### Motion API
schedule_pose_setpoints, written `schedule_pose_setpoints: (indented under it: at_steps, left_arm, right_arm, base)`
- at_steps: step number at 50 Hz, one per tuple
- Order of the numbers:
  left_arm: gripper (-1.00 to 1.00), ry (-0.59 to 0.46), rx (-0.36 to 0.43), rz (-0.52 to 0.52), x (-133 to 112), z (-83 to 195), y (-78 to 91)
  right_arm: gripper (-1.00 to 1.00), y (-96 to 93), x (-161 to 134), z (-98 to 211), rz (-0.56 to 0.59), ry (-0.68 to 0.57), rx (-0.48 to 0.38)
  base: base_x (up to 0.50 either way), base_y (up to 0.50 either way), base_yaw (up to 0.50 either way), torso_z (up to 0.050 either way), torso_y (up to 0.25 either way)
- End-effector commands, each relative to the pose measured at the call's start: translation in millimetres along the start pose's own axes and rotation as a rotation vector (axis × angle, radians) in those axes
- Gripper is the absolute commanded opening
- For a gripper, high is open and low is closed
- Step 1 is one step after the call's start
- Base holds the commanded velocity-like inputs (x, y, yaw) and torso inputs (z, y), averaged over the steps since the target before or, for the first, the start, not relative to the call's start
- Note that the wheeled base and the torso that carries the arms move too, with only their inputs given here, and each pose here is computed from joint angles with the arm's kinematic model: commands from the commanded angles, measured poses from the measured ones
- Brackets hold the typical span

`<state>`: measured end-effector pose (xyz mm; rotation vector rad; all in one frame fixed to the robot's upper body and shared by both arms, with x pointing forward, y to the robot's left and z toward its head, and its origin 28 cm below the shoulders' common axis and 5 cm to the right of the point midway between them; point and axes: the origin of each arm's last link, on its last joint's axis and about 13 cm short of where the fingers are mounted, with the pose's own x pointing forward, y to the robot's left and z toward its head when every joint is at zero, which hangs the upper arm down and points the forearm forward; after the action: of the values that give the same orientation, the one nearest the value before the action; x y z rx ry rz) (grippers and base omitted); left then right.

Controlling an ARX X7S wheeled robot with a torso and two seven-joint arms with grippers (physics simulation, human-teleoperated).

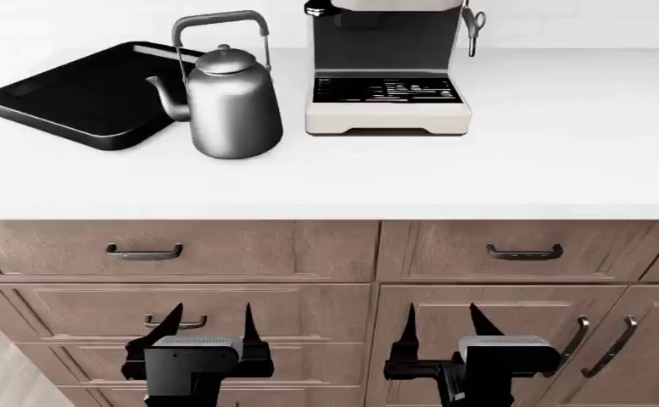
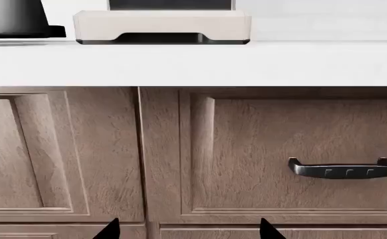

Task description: Pick the kettle from the counter and place it on the tray. Then pick the mug from the cabinet and place it on the tray. Then close the cabinet doors.

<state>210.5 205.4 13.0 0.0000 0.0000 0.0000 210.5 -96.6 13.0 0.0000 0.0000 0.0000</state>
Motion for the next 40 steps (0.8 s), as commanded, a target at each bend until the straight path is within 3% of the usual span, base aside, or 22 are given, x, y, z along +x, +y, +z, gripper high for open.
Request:
schedule_pose_setpoints:
  at_steps: [1, 12, 22, 32, 40]
  left_arm:
    - [1.0, -0.01, -0.006, 0.001, 0, 3, -0.3]
    - [1.0, -0.101, -0.011, 0.008, -3, 27, 1.4]
    - [1.0, -0.236, -0.032, 0.016, -9, 77, 5.8]
    - [1.0, -0.342, -0.003, 0.035, -1, 123, 8.7]
    - [1.0, -0.456, 0.033, 0.048, 21, 183, 9.7]
  right_arm:
    - [1.0, 0.0, 0, 1, -0.005, 0.001, -0.004]
    - [1.0, 0.0, -4, 9, -0.012, -0.025, -0.02]
    - [1.0, -0.2, -6, 13, -0.016, -0.037, -0.017]
    - [1.0, -0.8, -7, 19, -0.018, -0.054, -0.015]
    - [1.0, 1.4, -10, 29, -0.006, -0.071, -0.01]
  base:
    - [0.0, 0.0, 0.0, 0.0, 0.0]
    - [0.0, 0.0, 0.0, 0.0, 0.0]
    - [0.0, 0.0, 0.0, 0.0, 0.0]
    - [0.0, 0.0, 0.0, 0.045, 0.012]
    - [0.0, 0.0, 0.0, 0.05, 0.014]
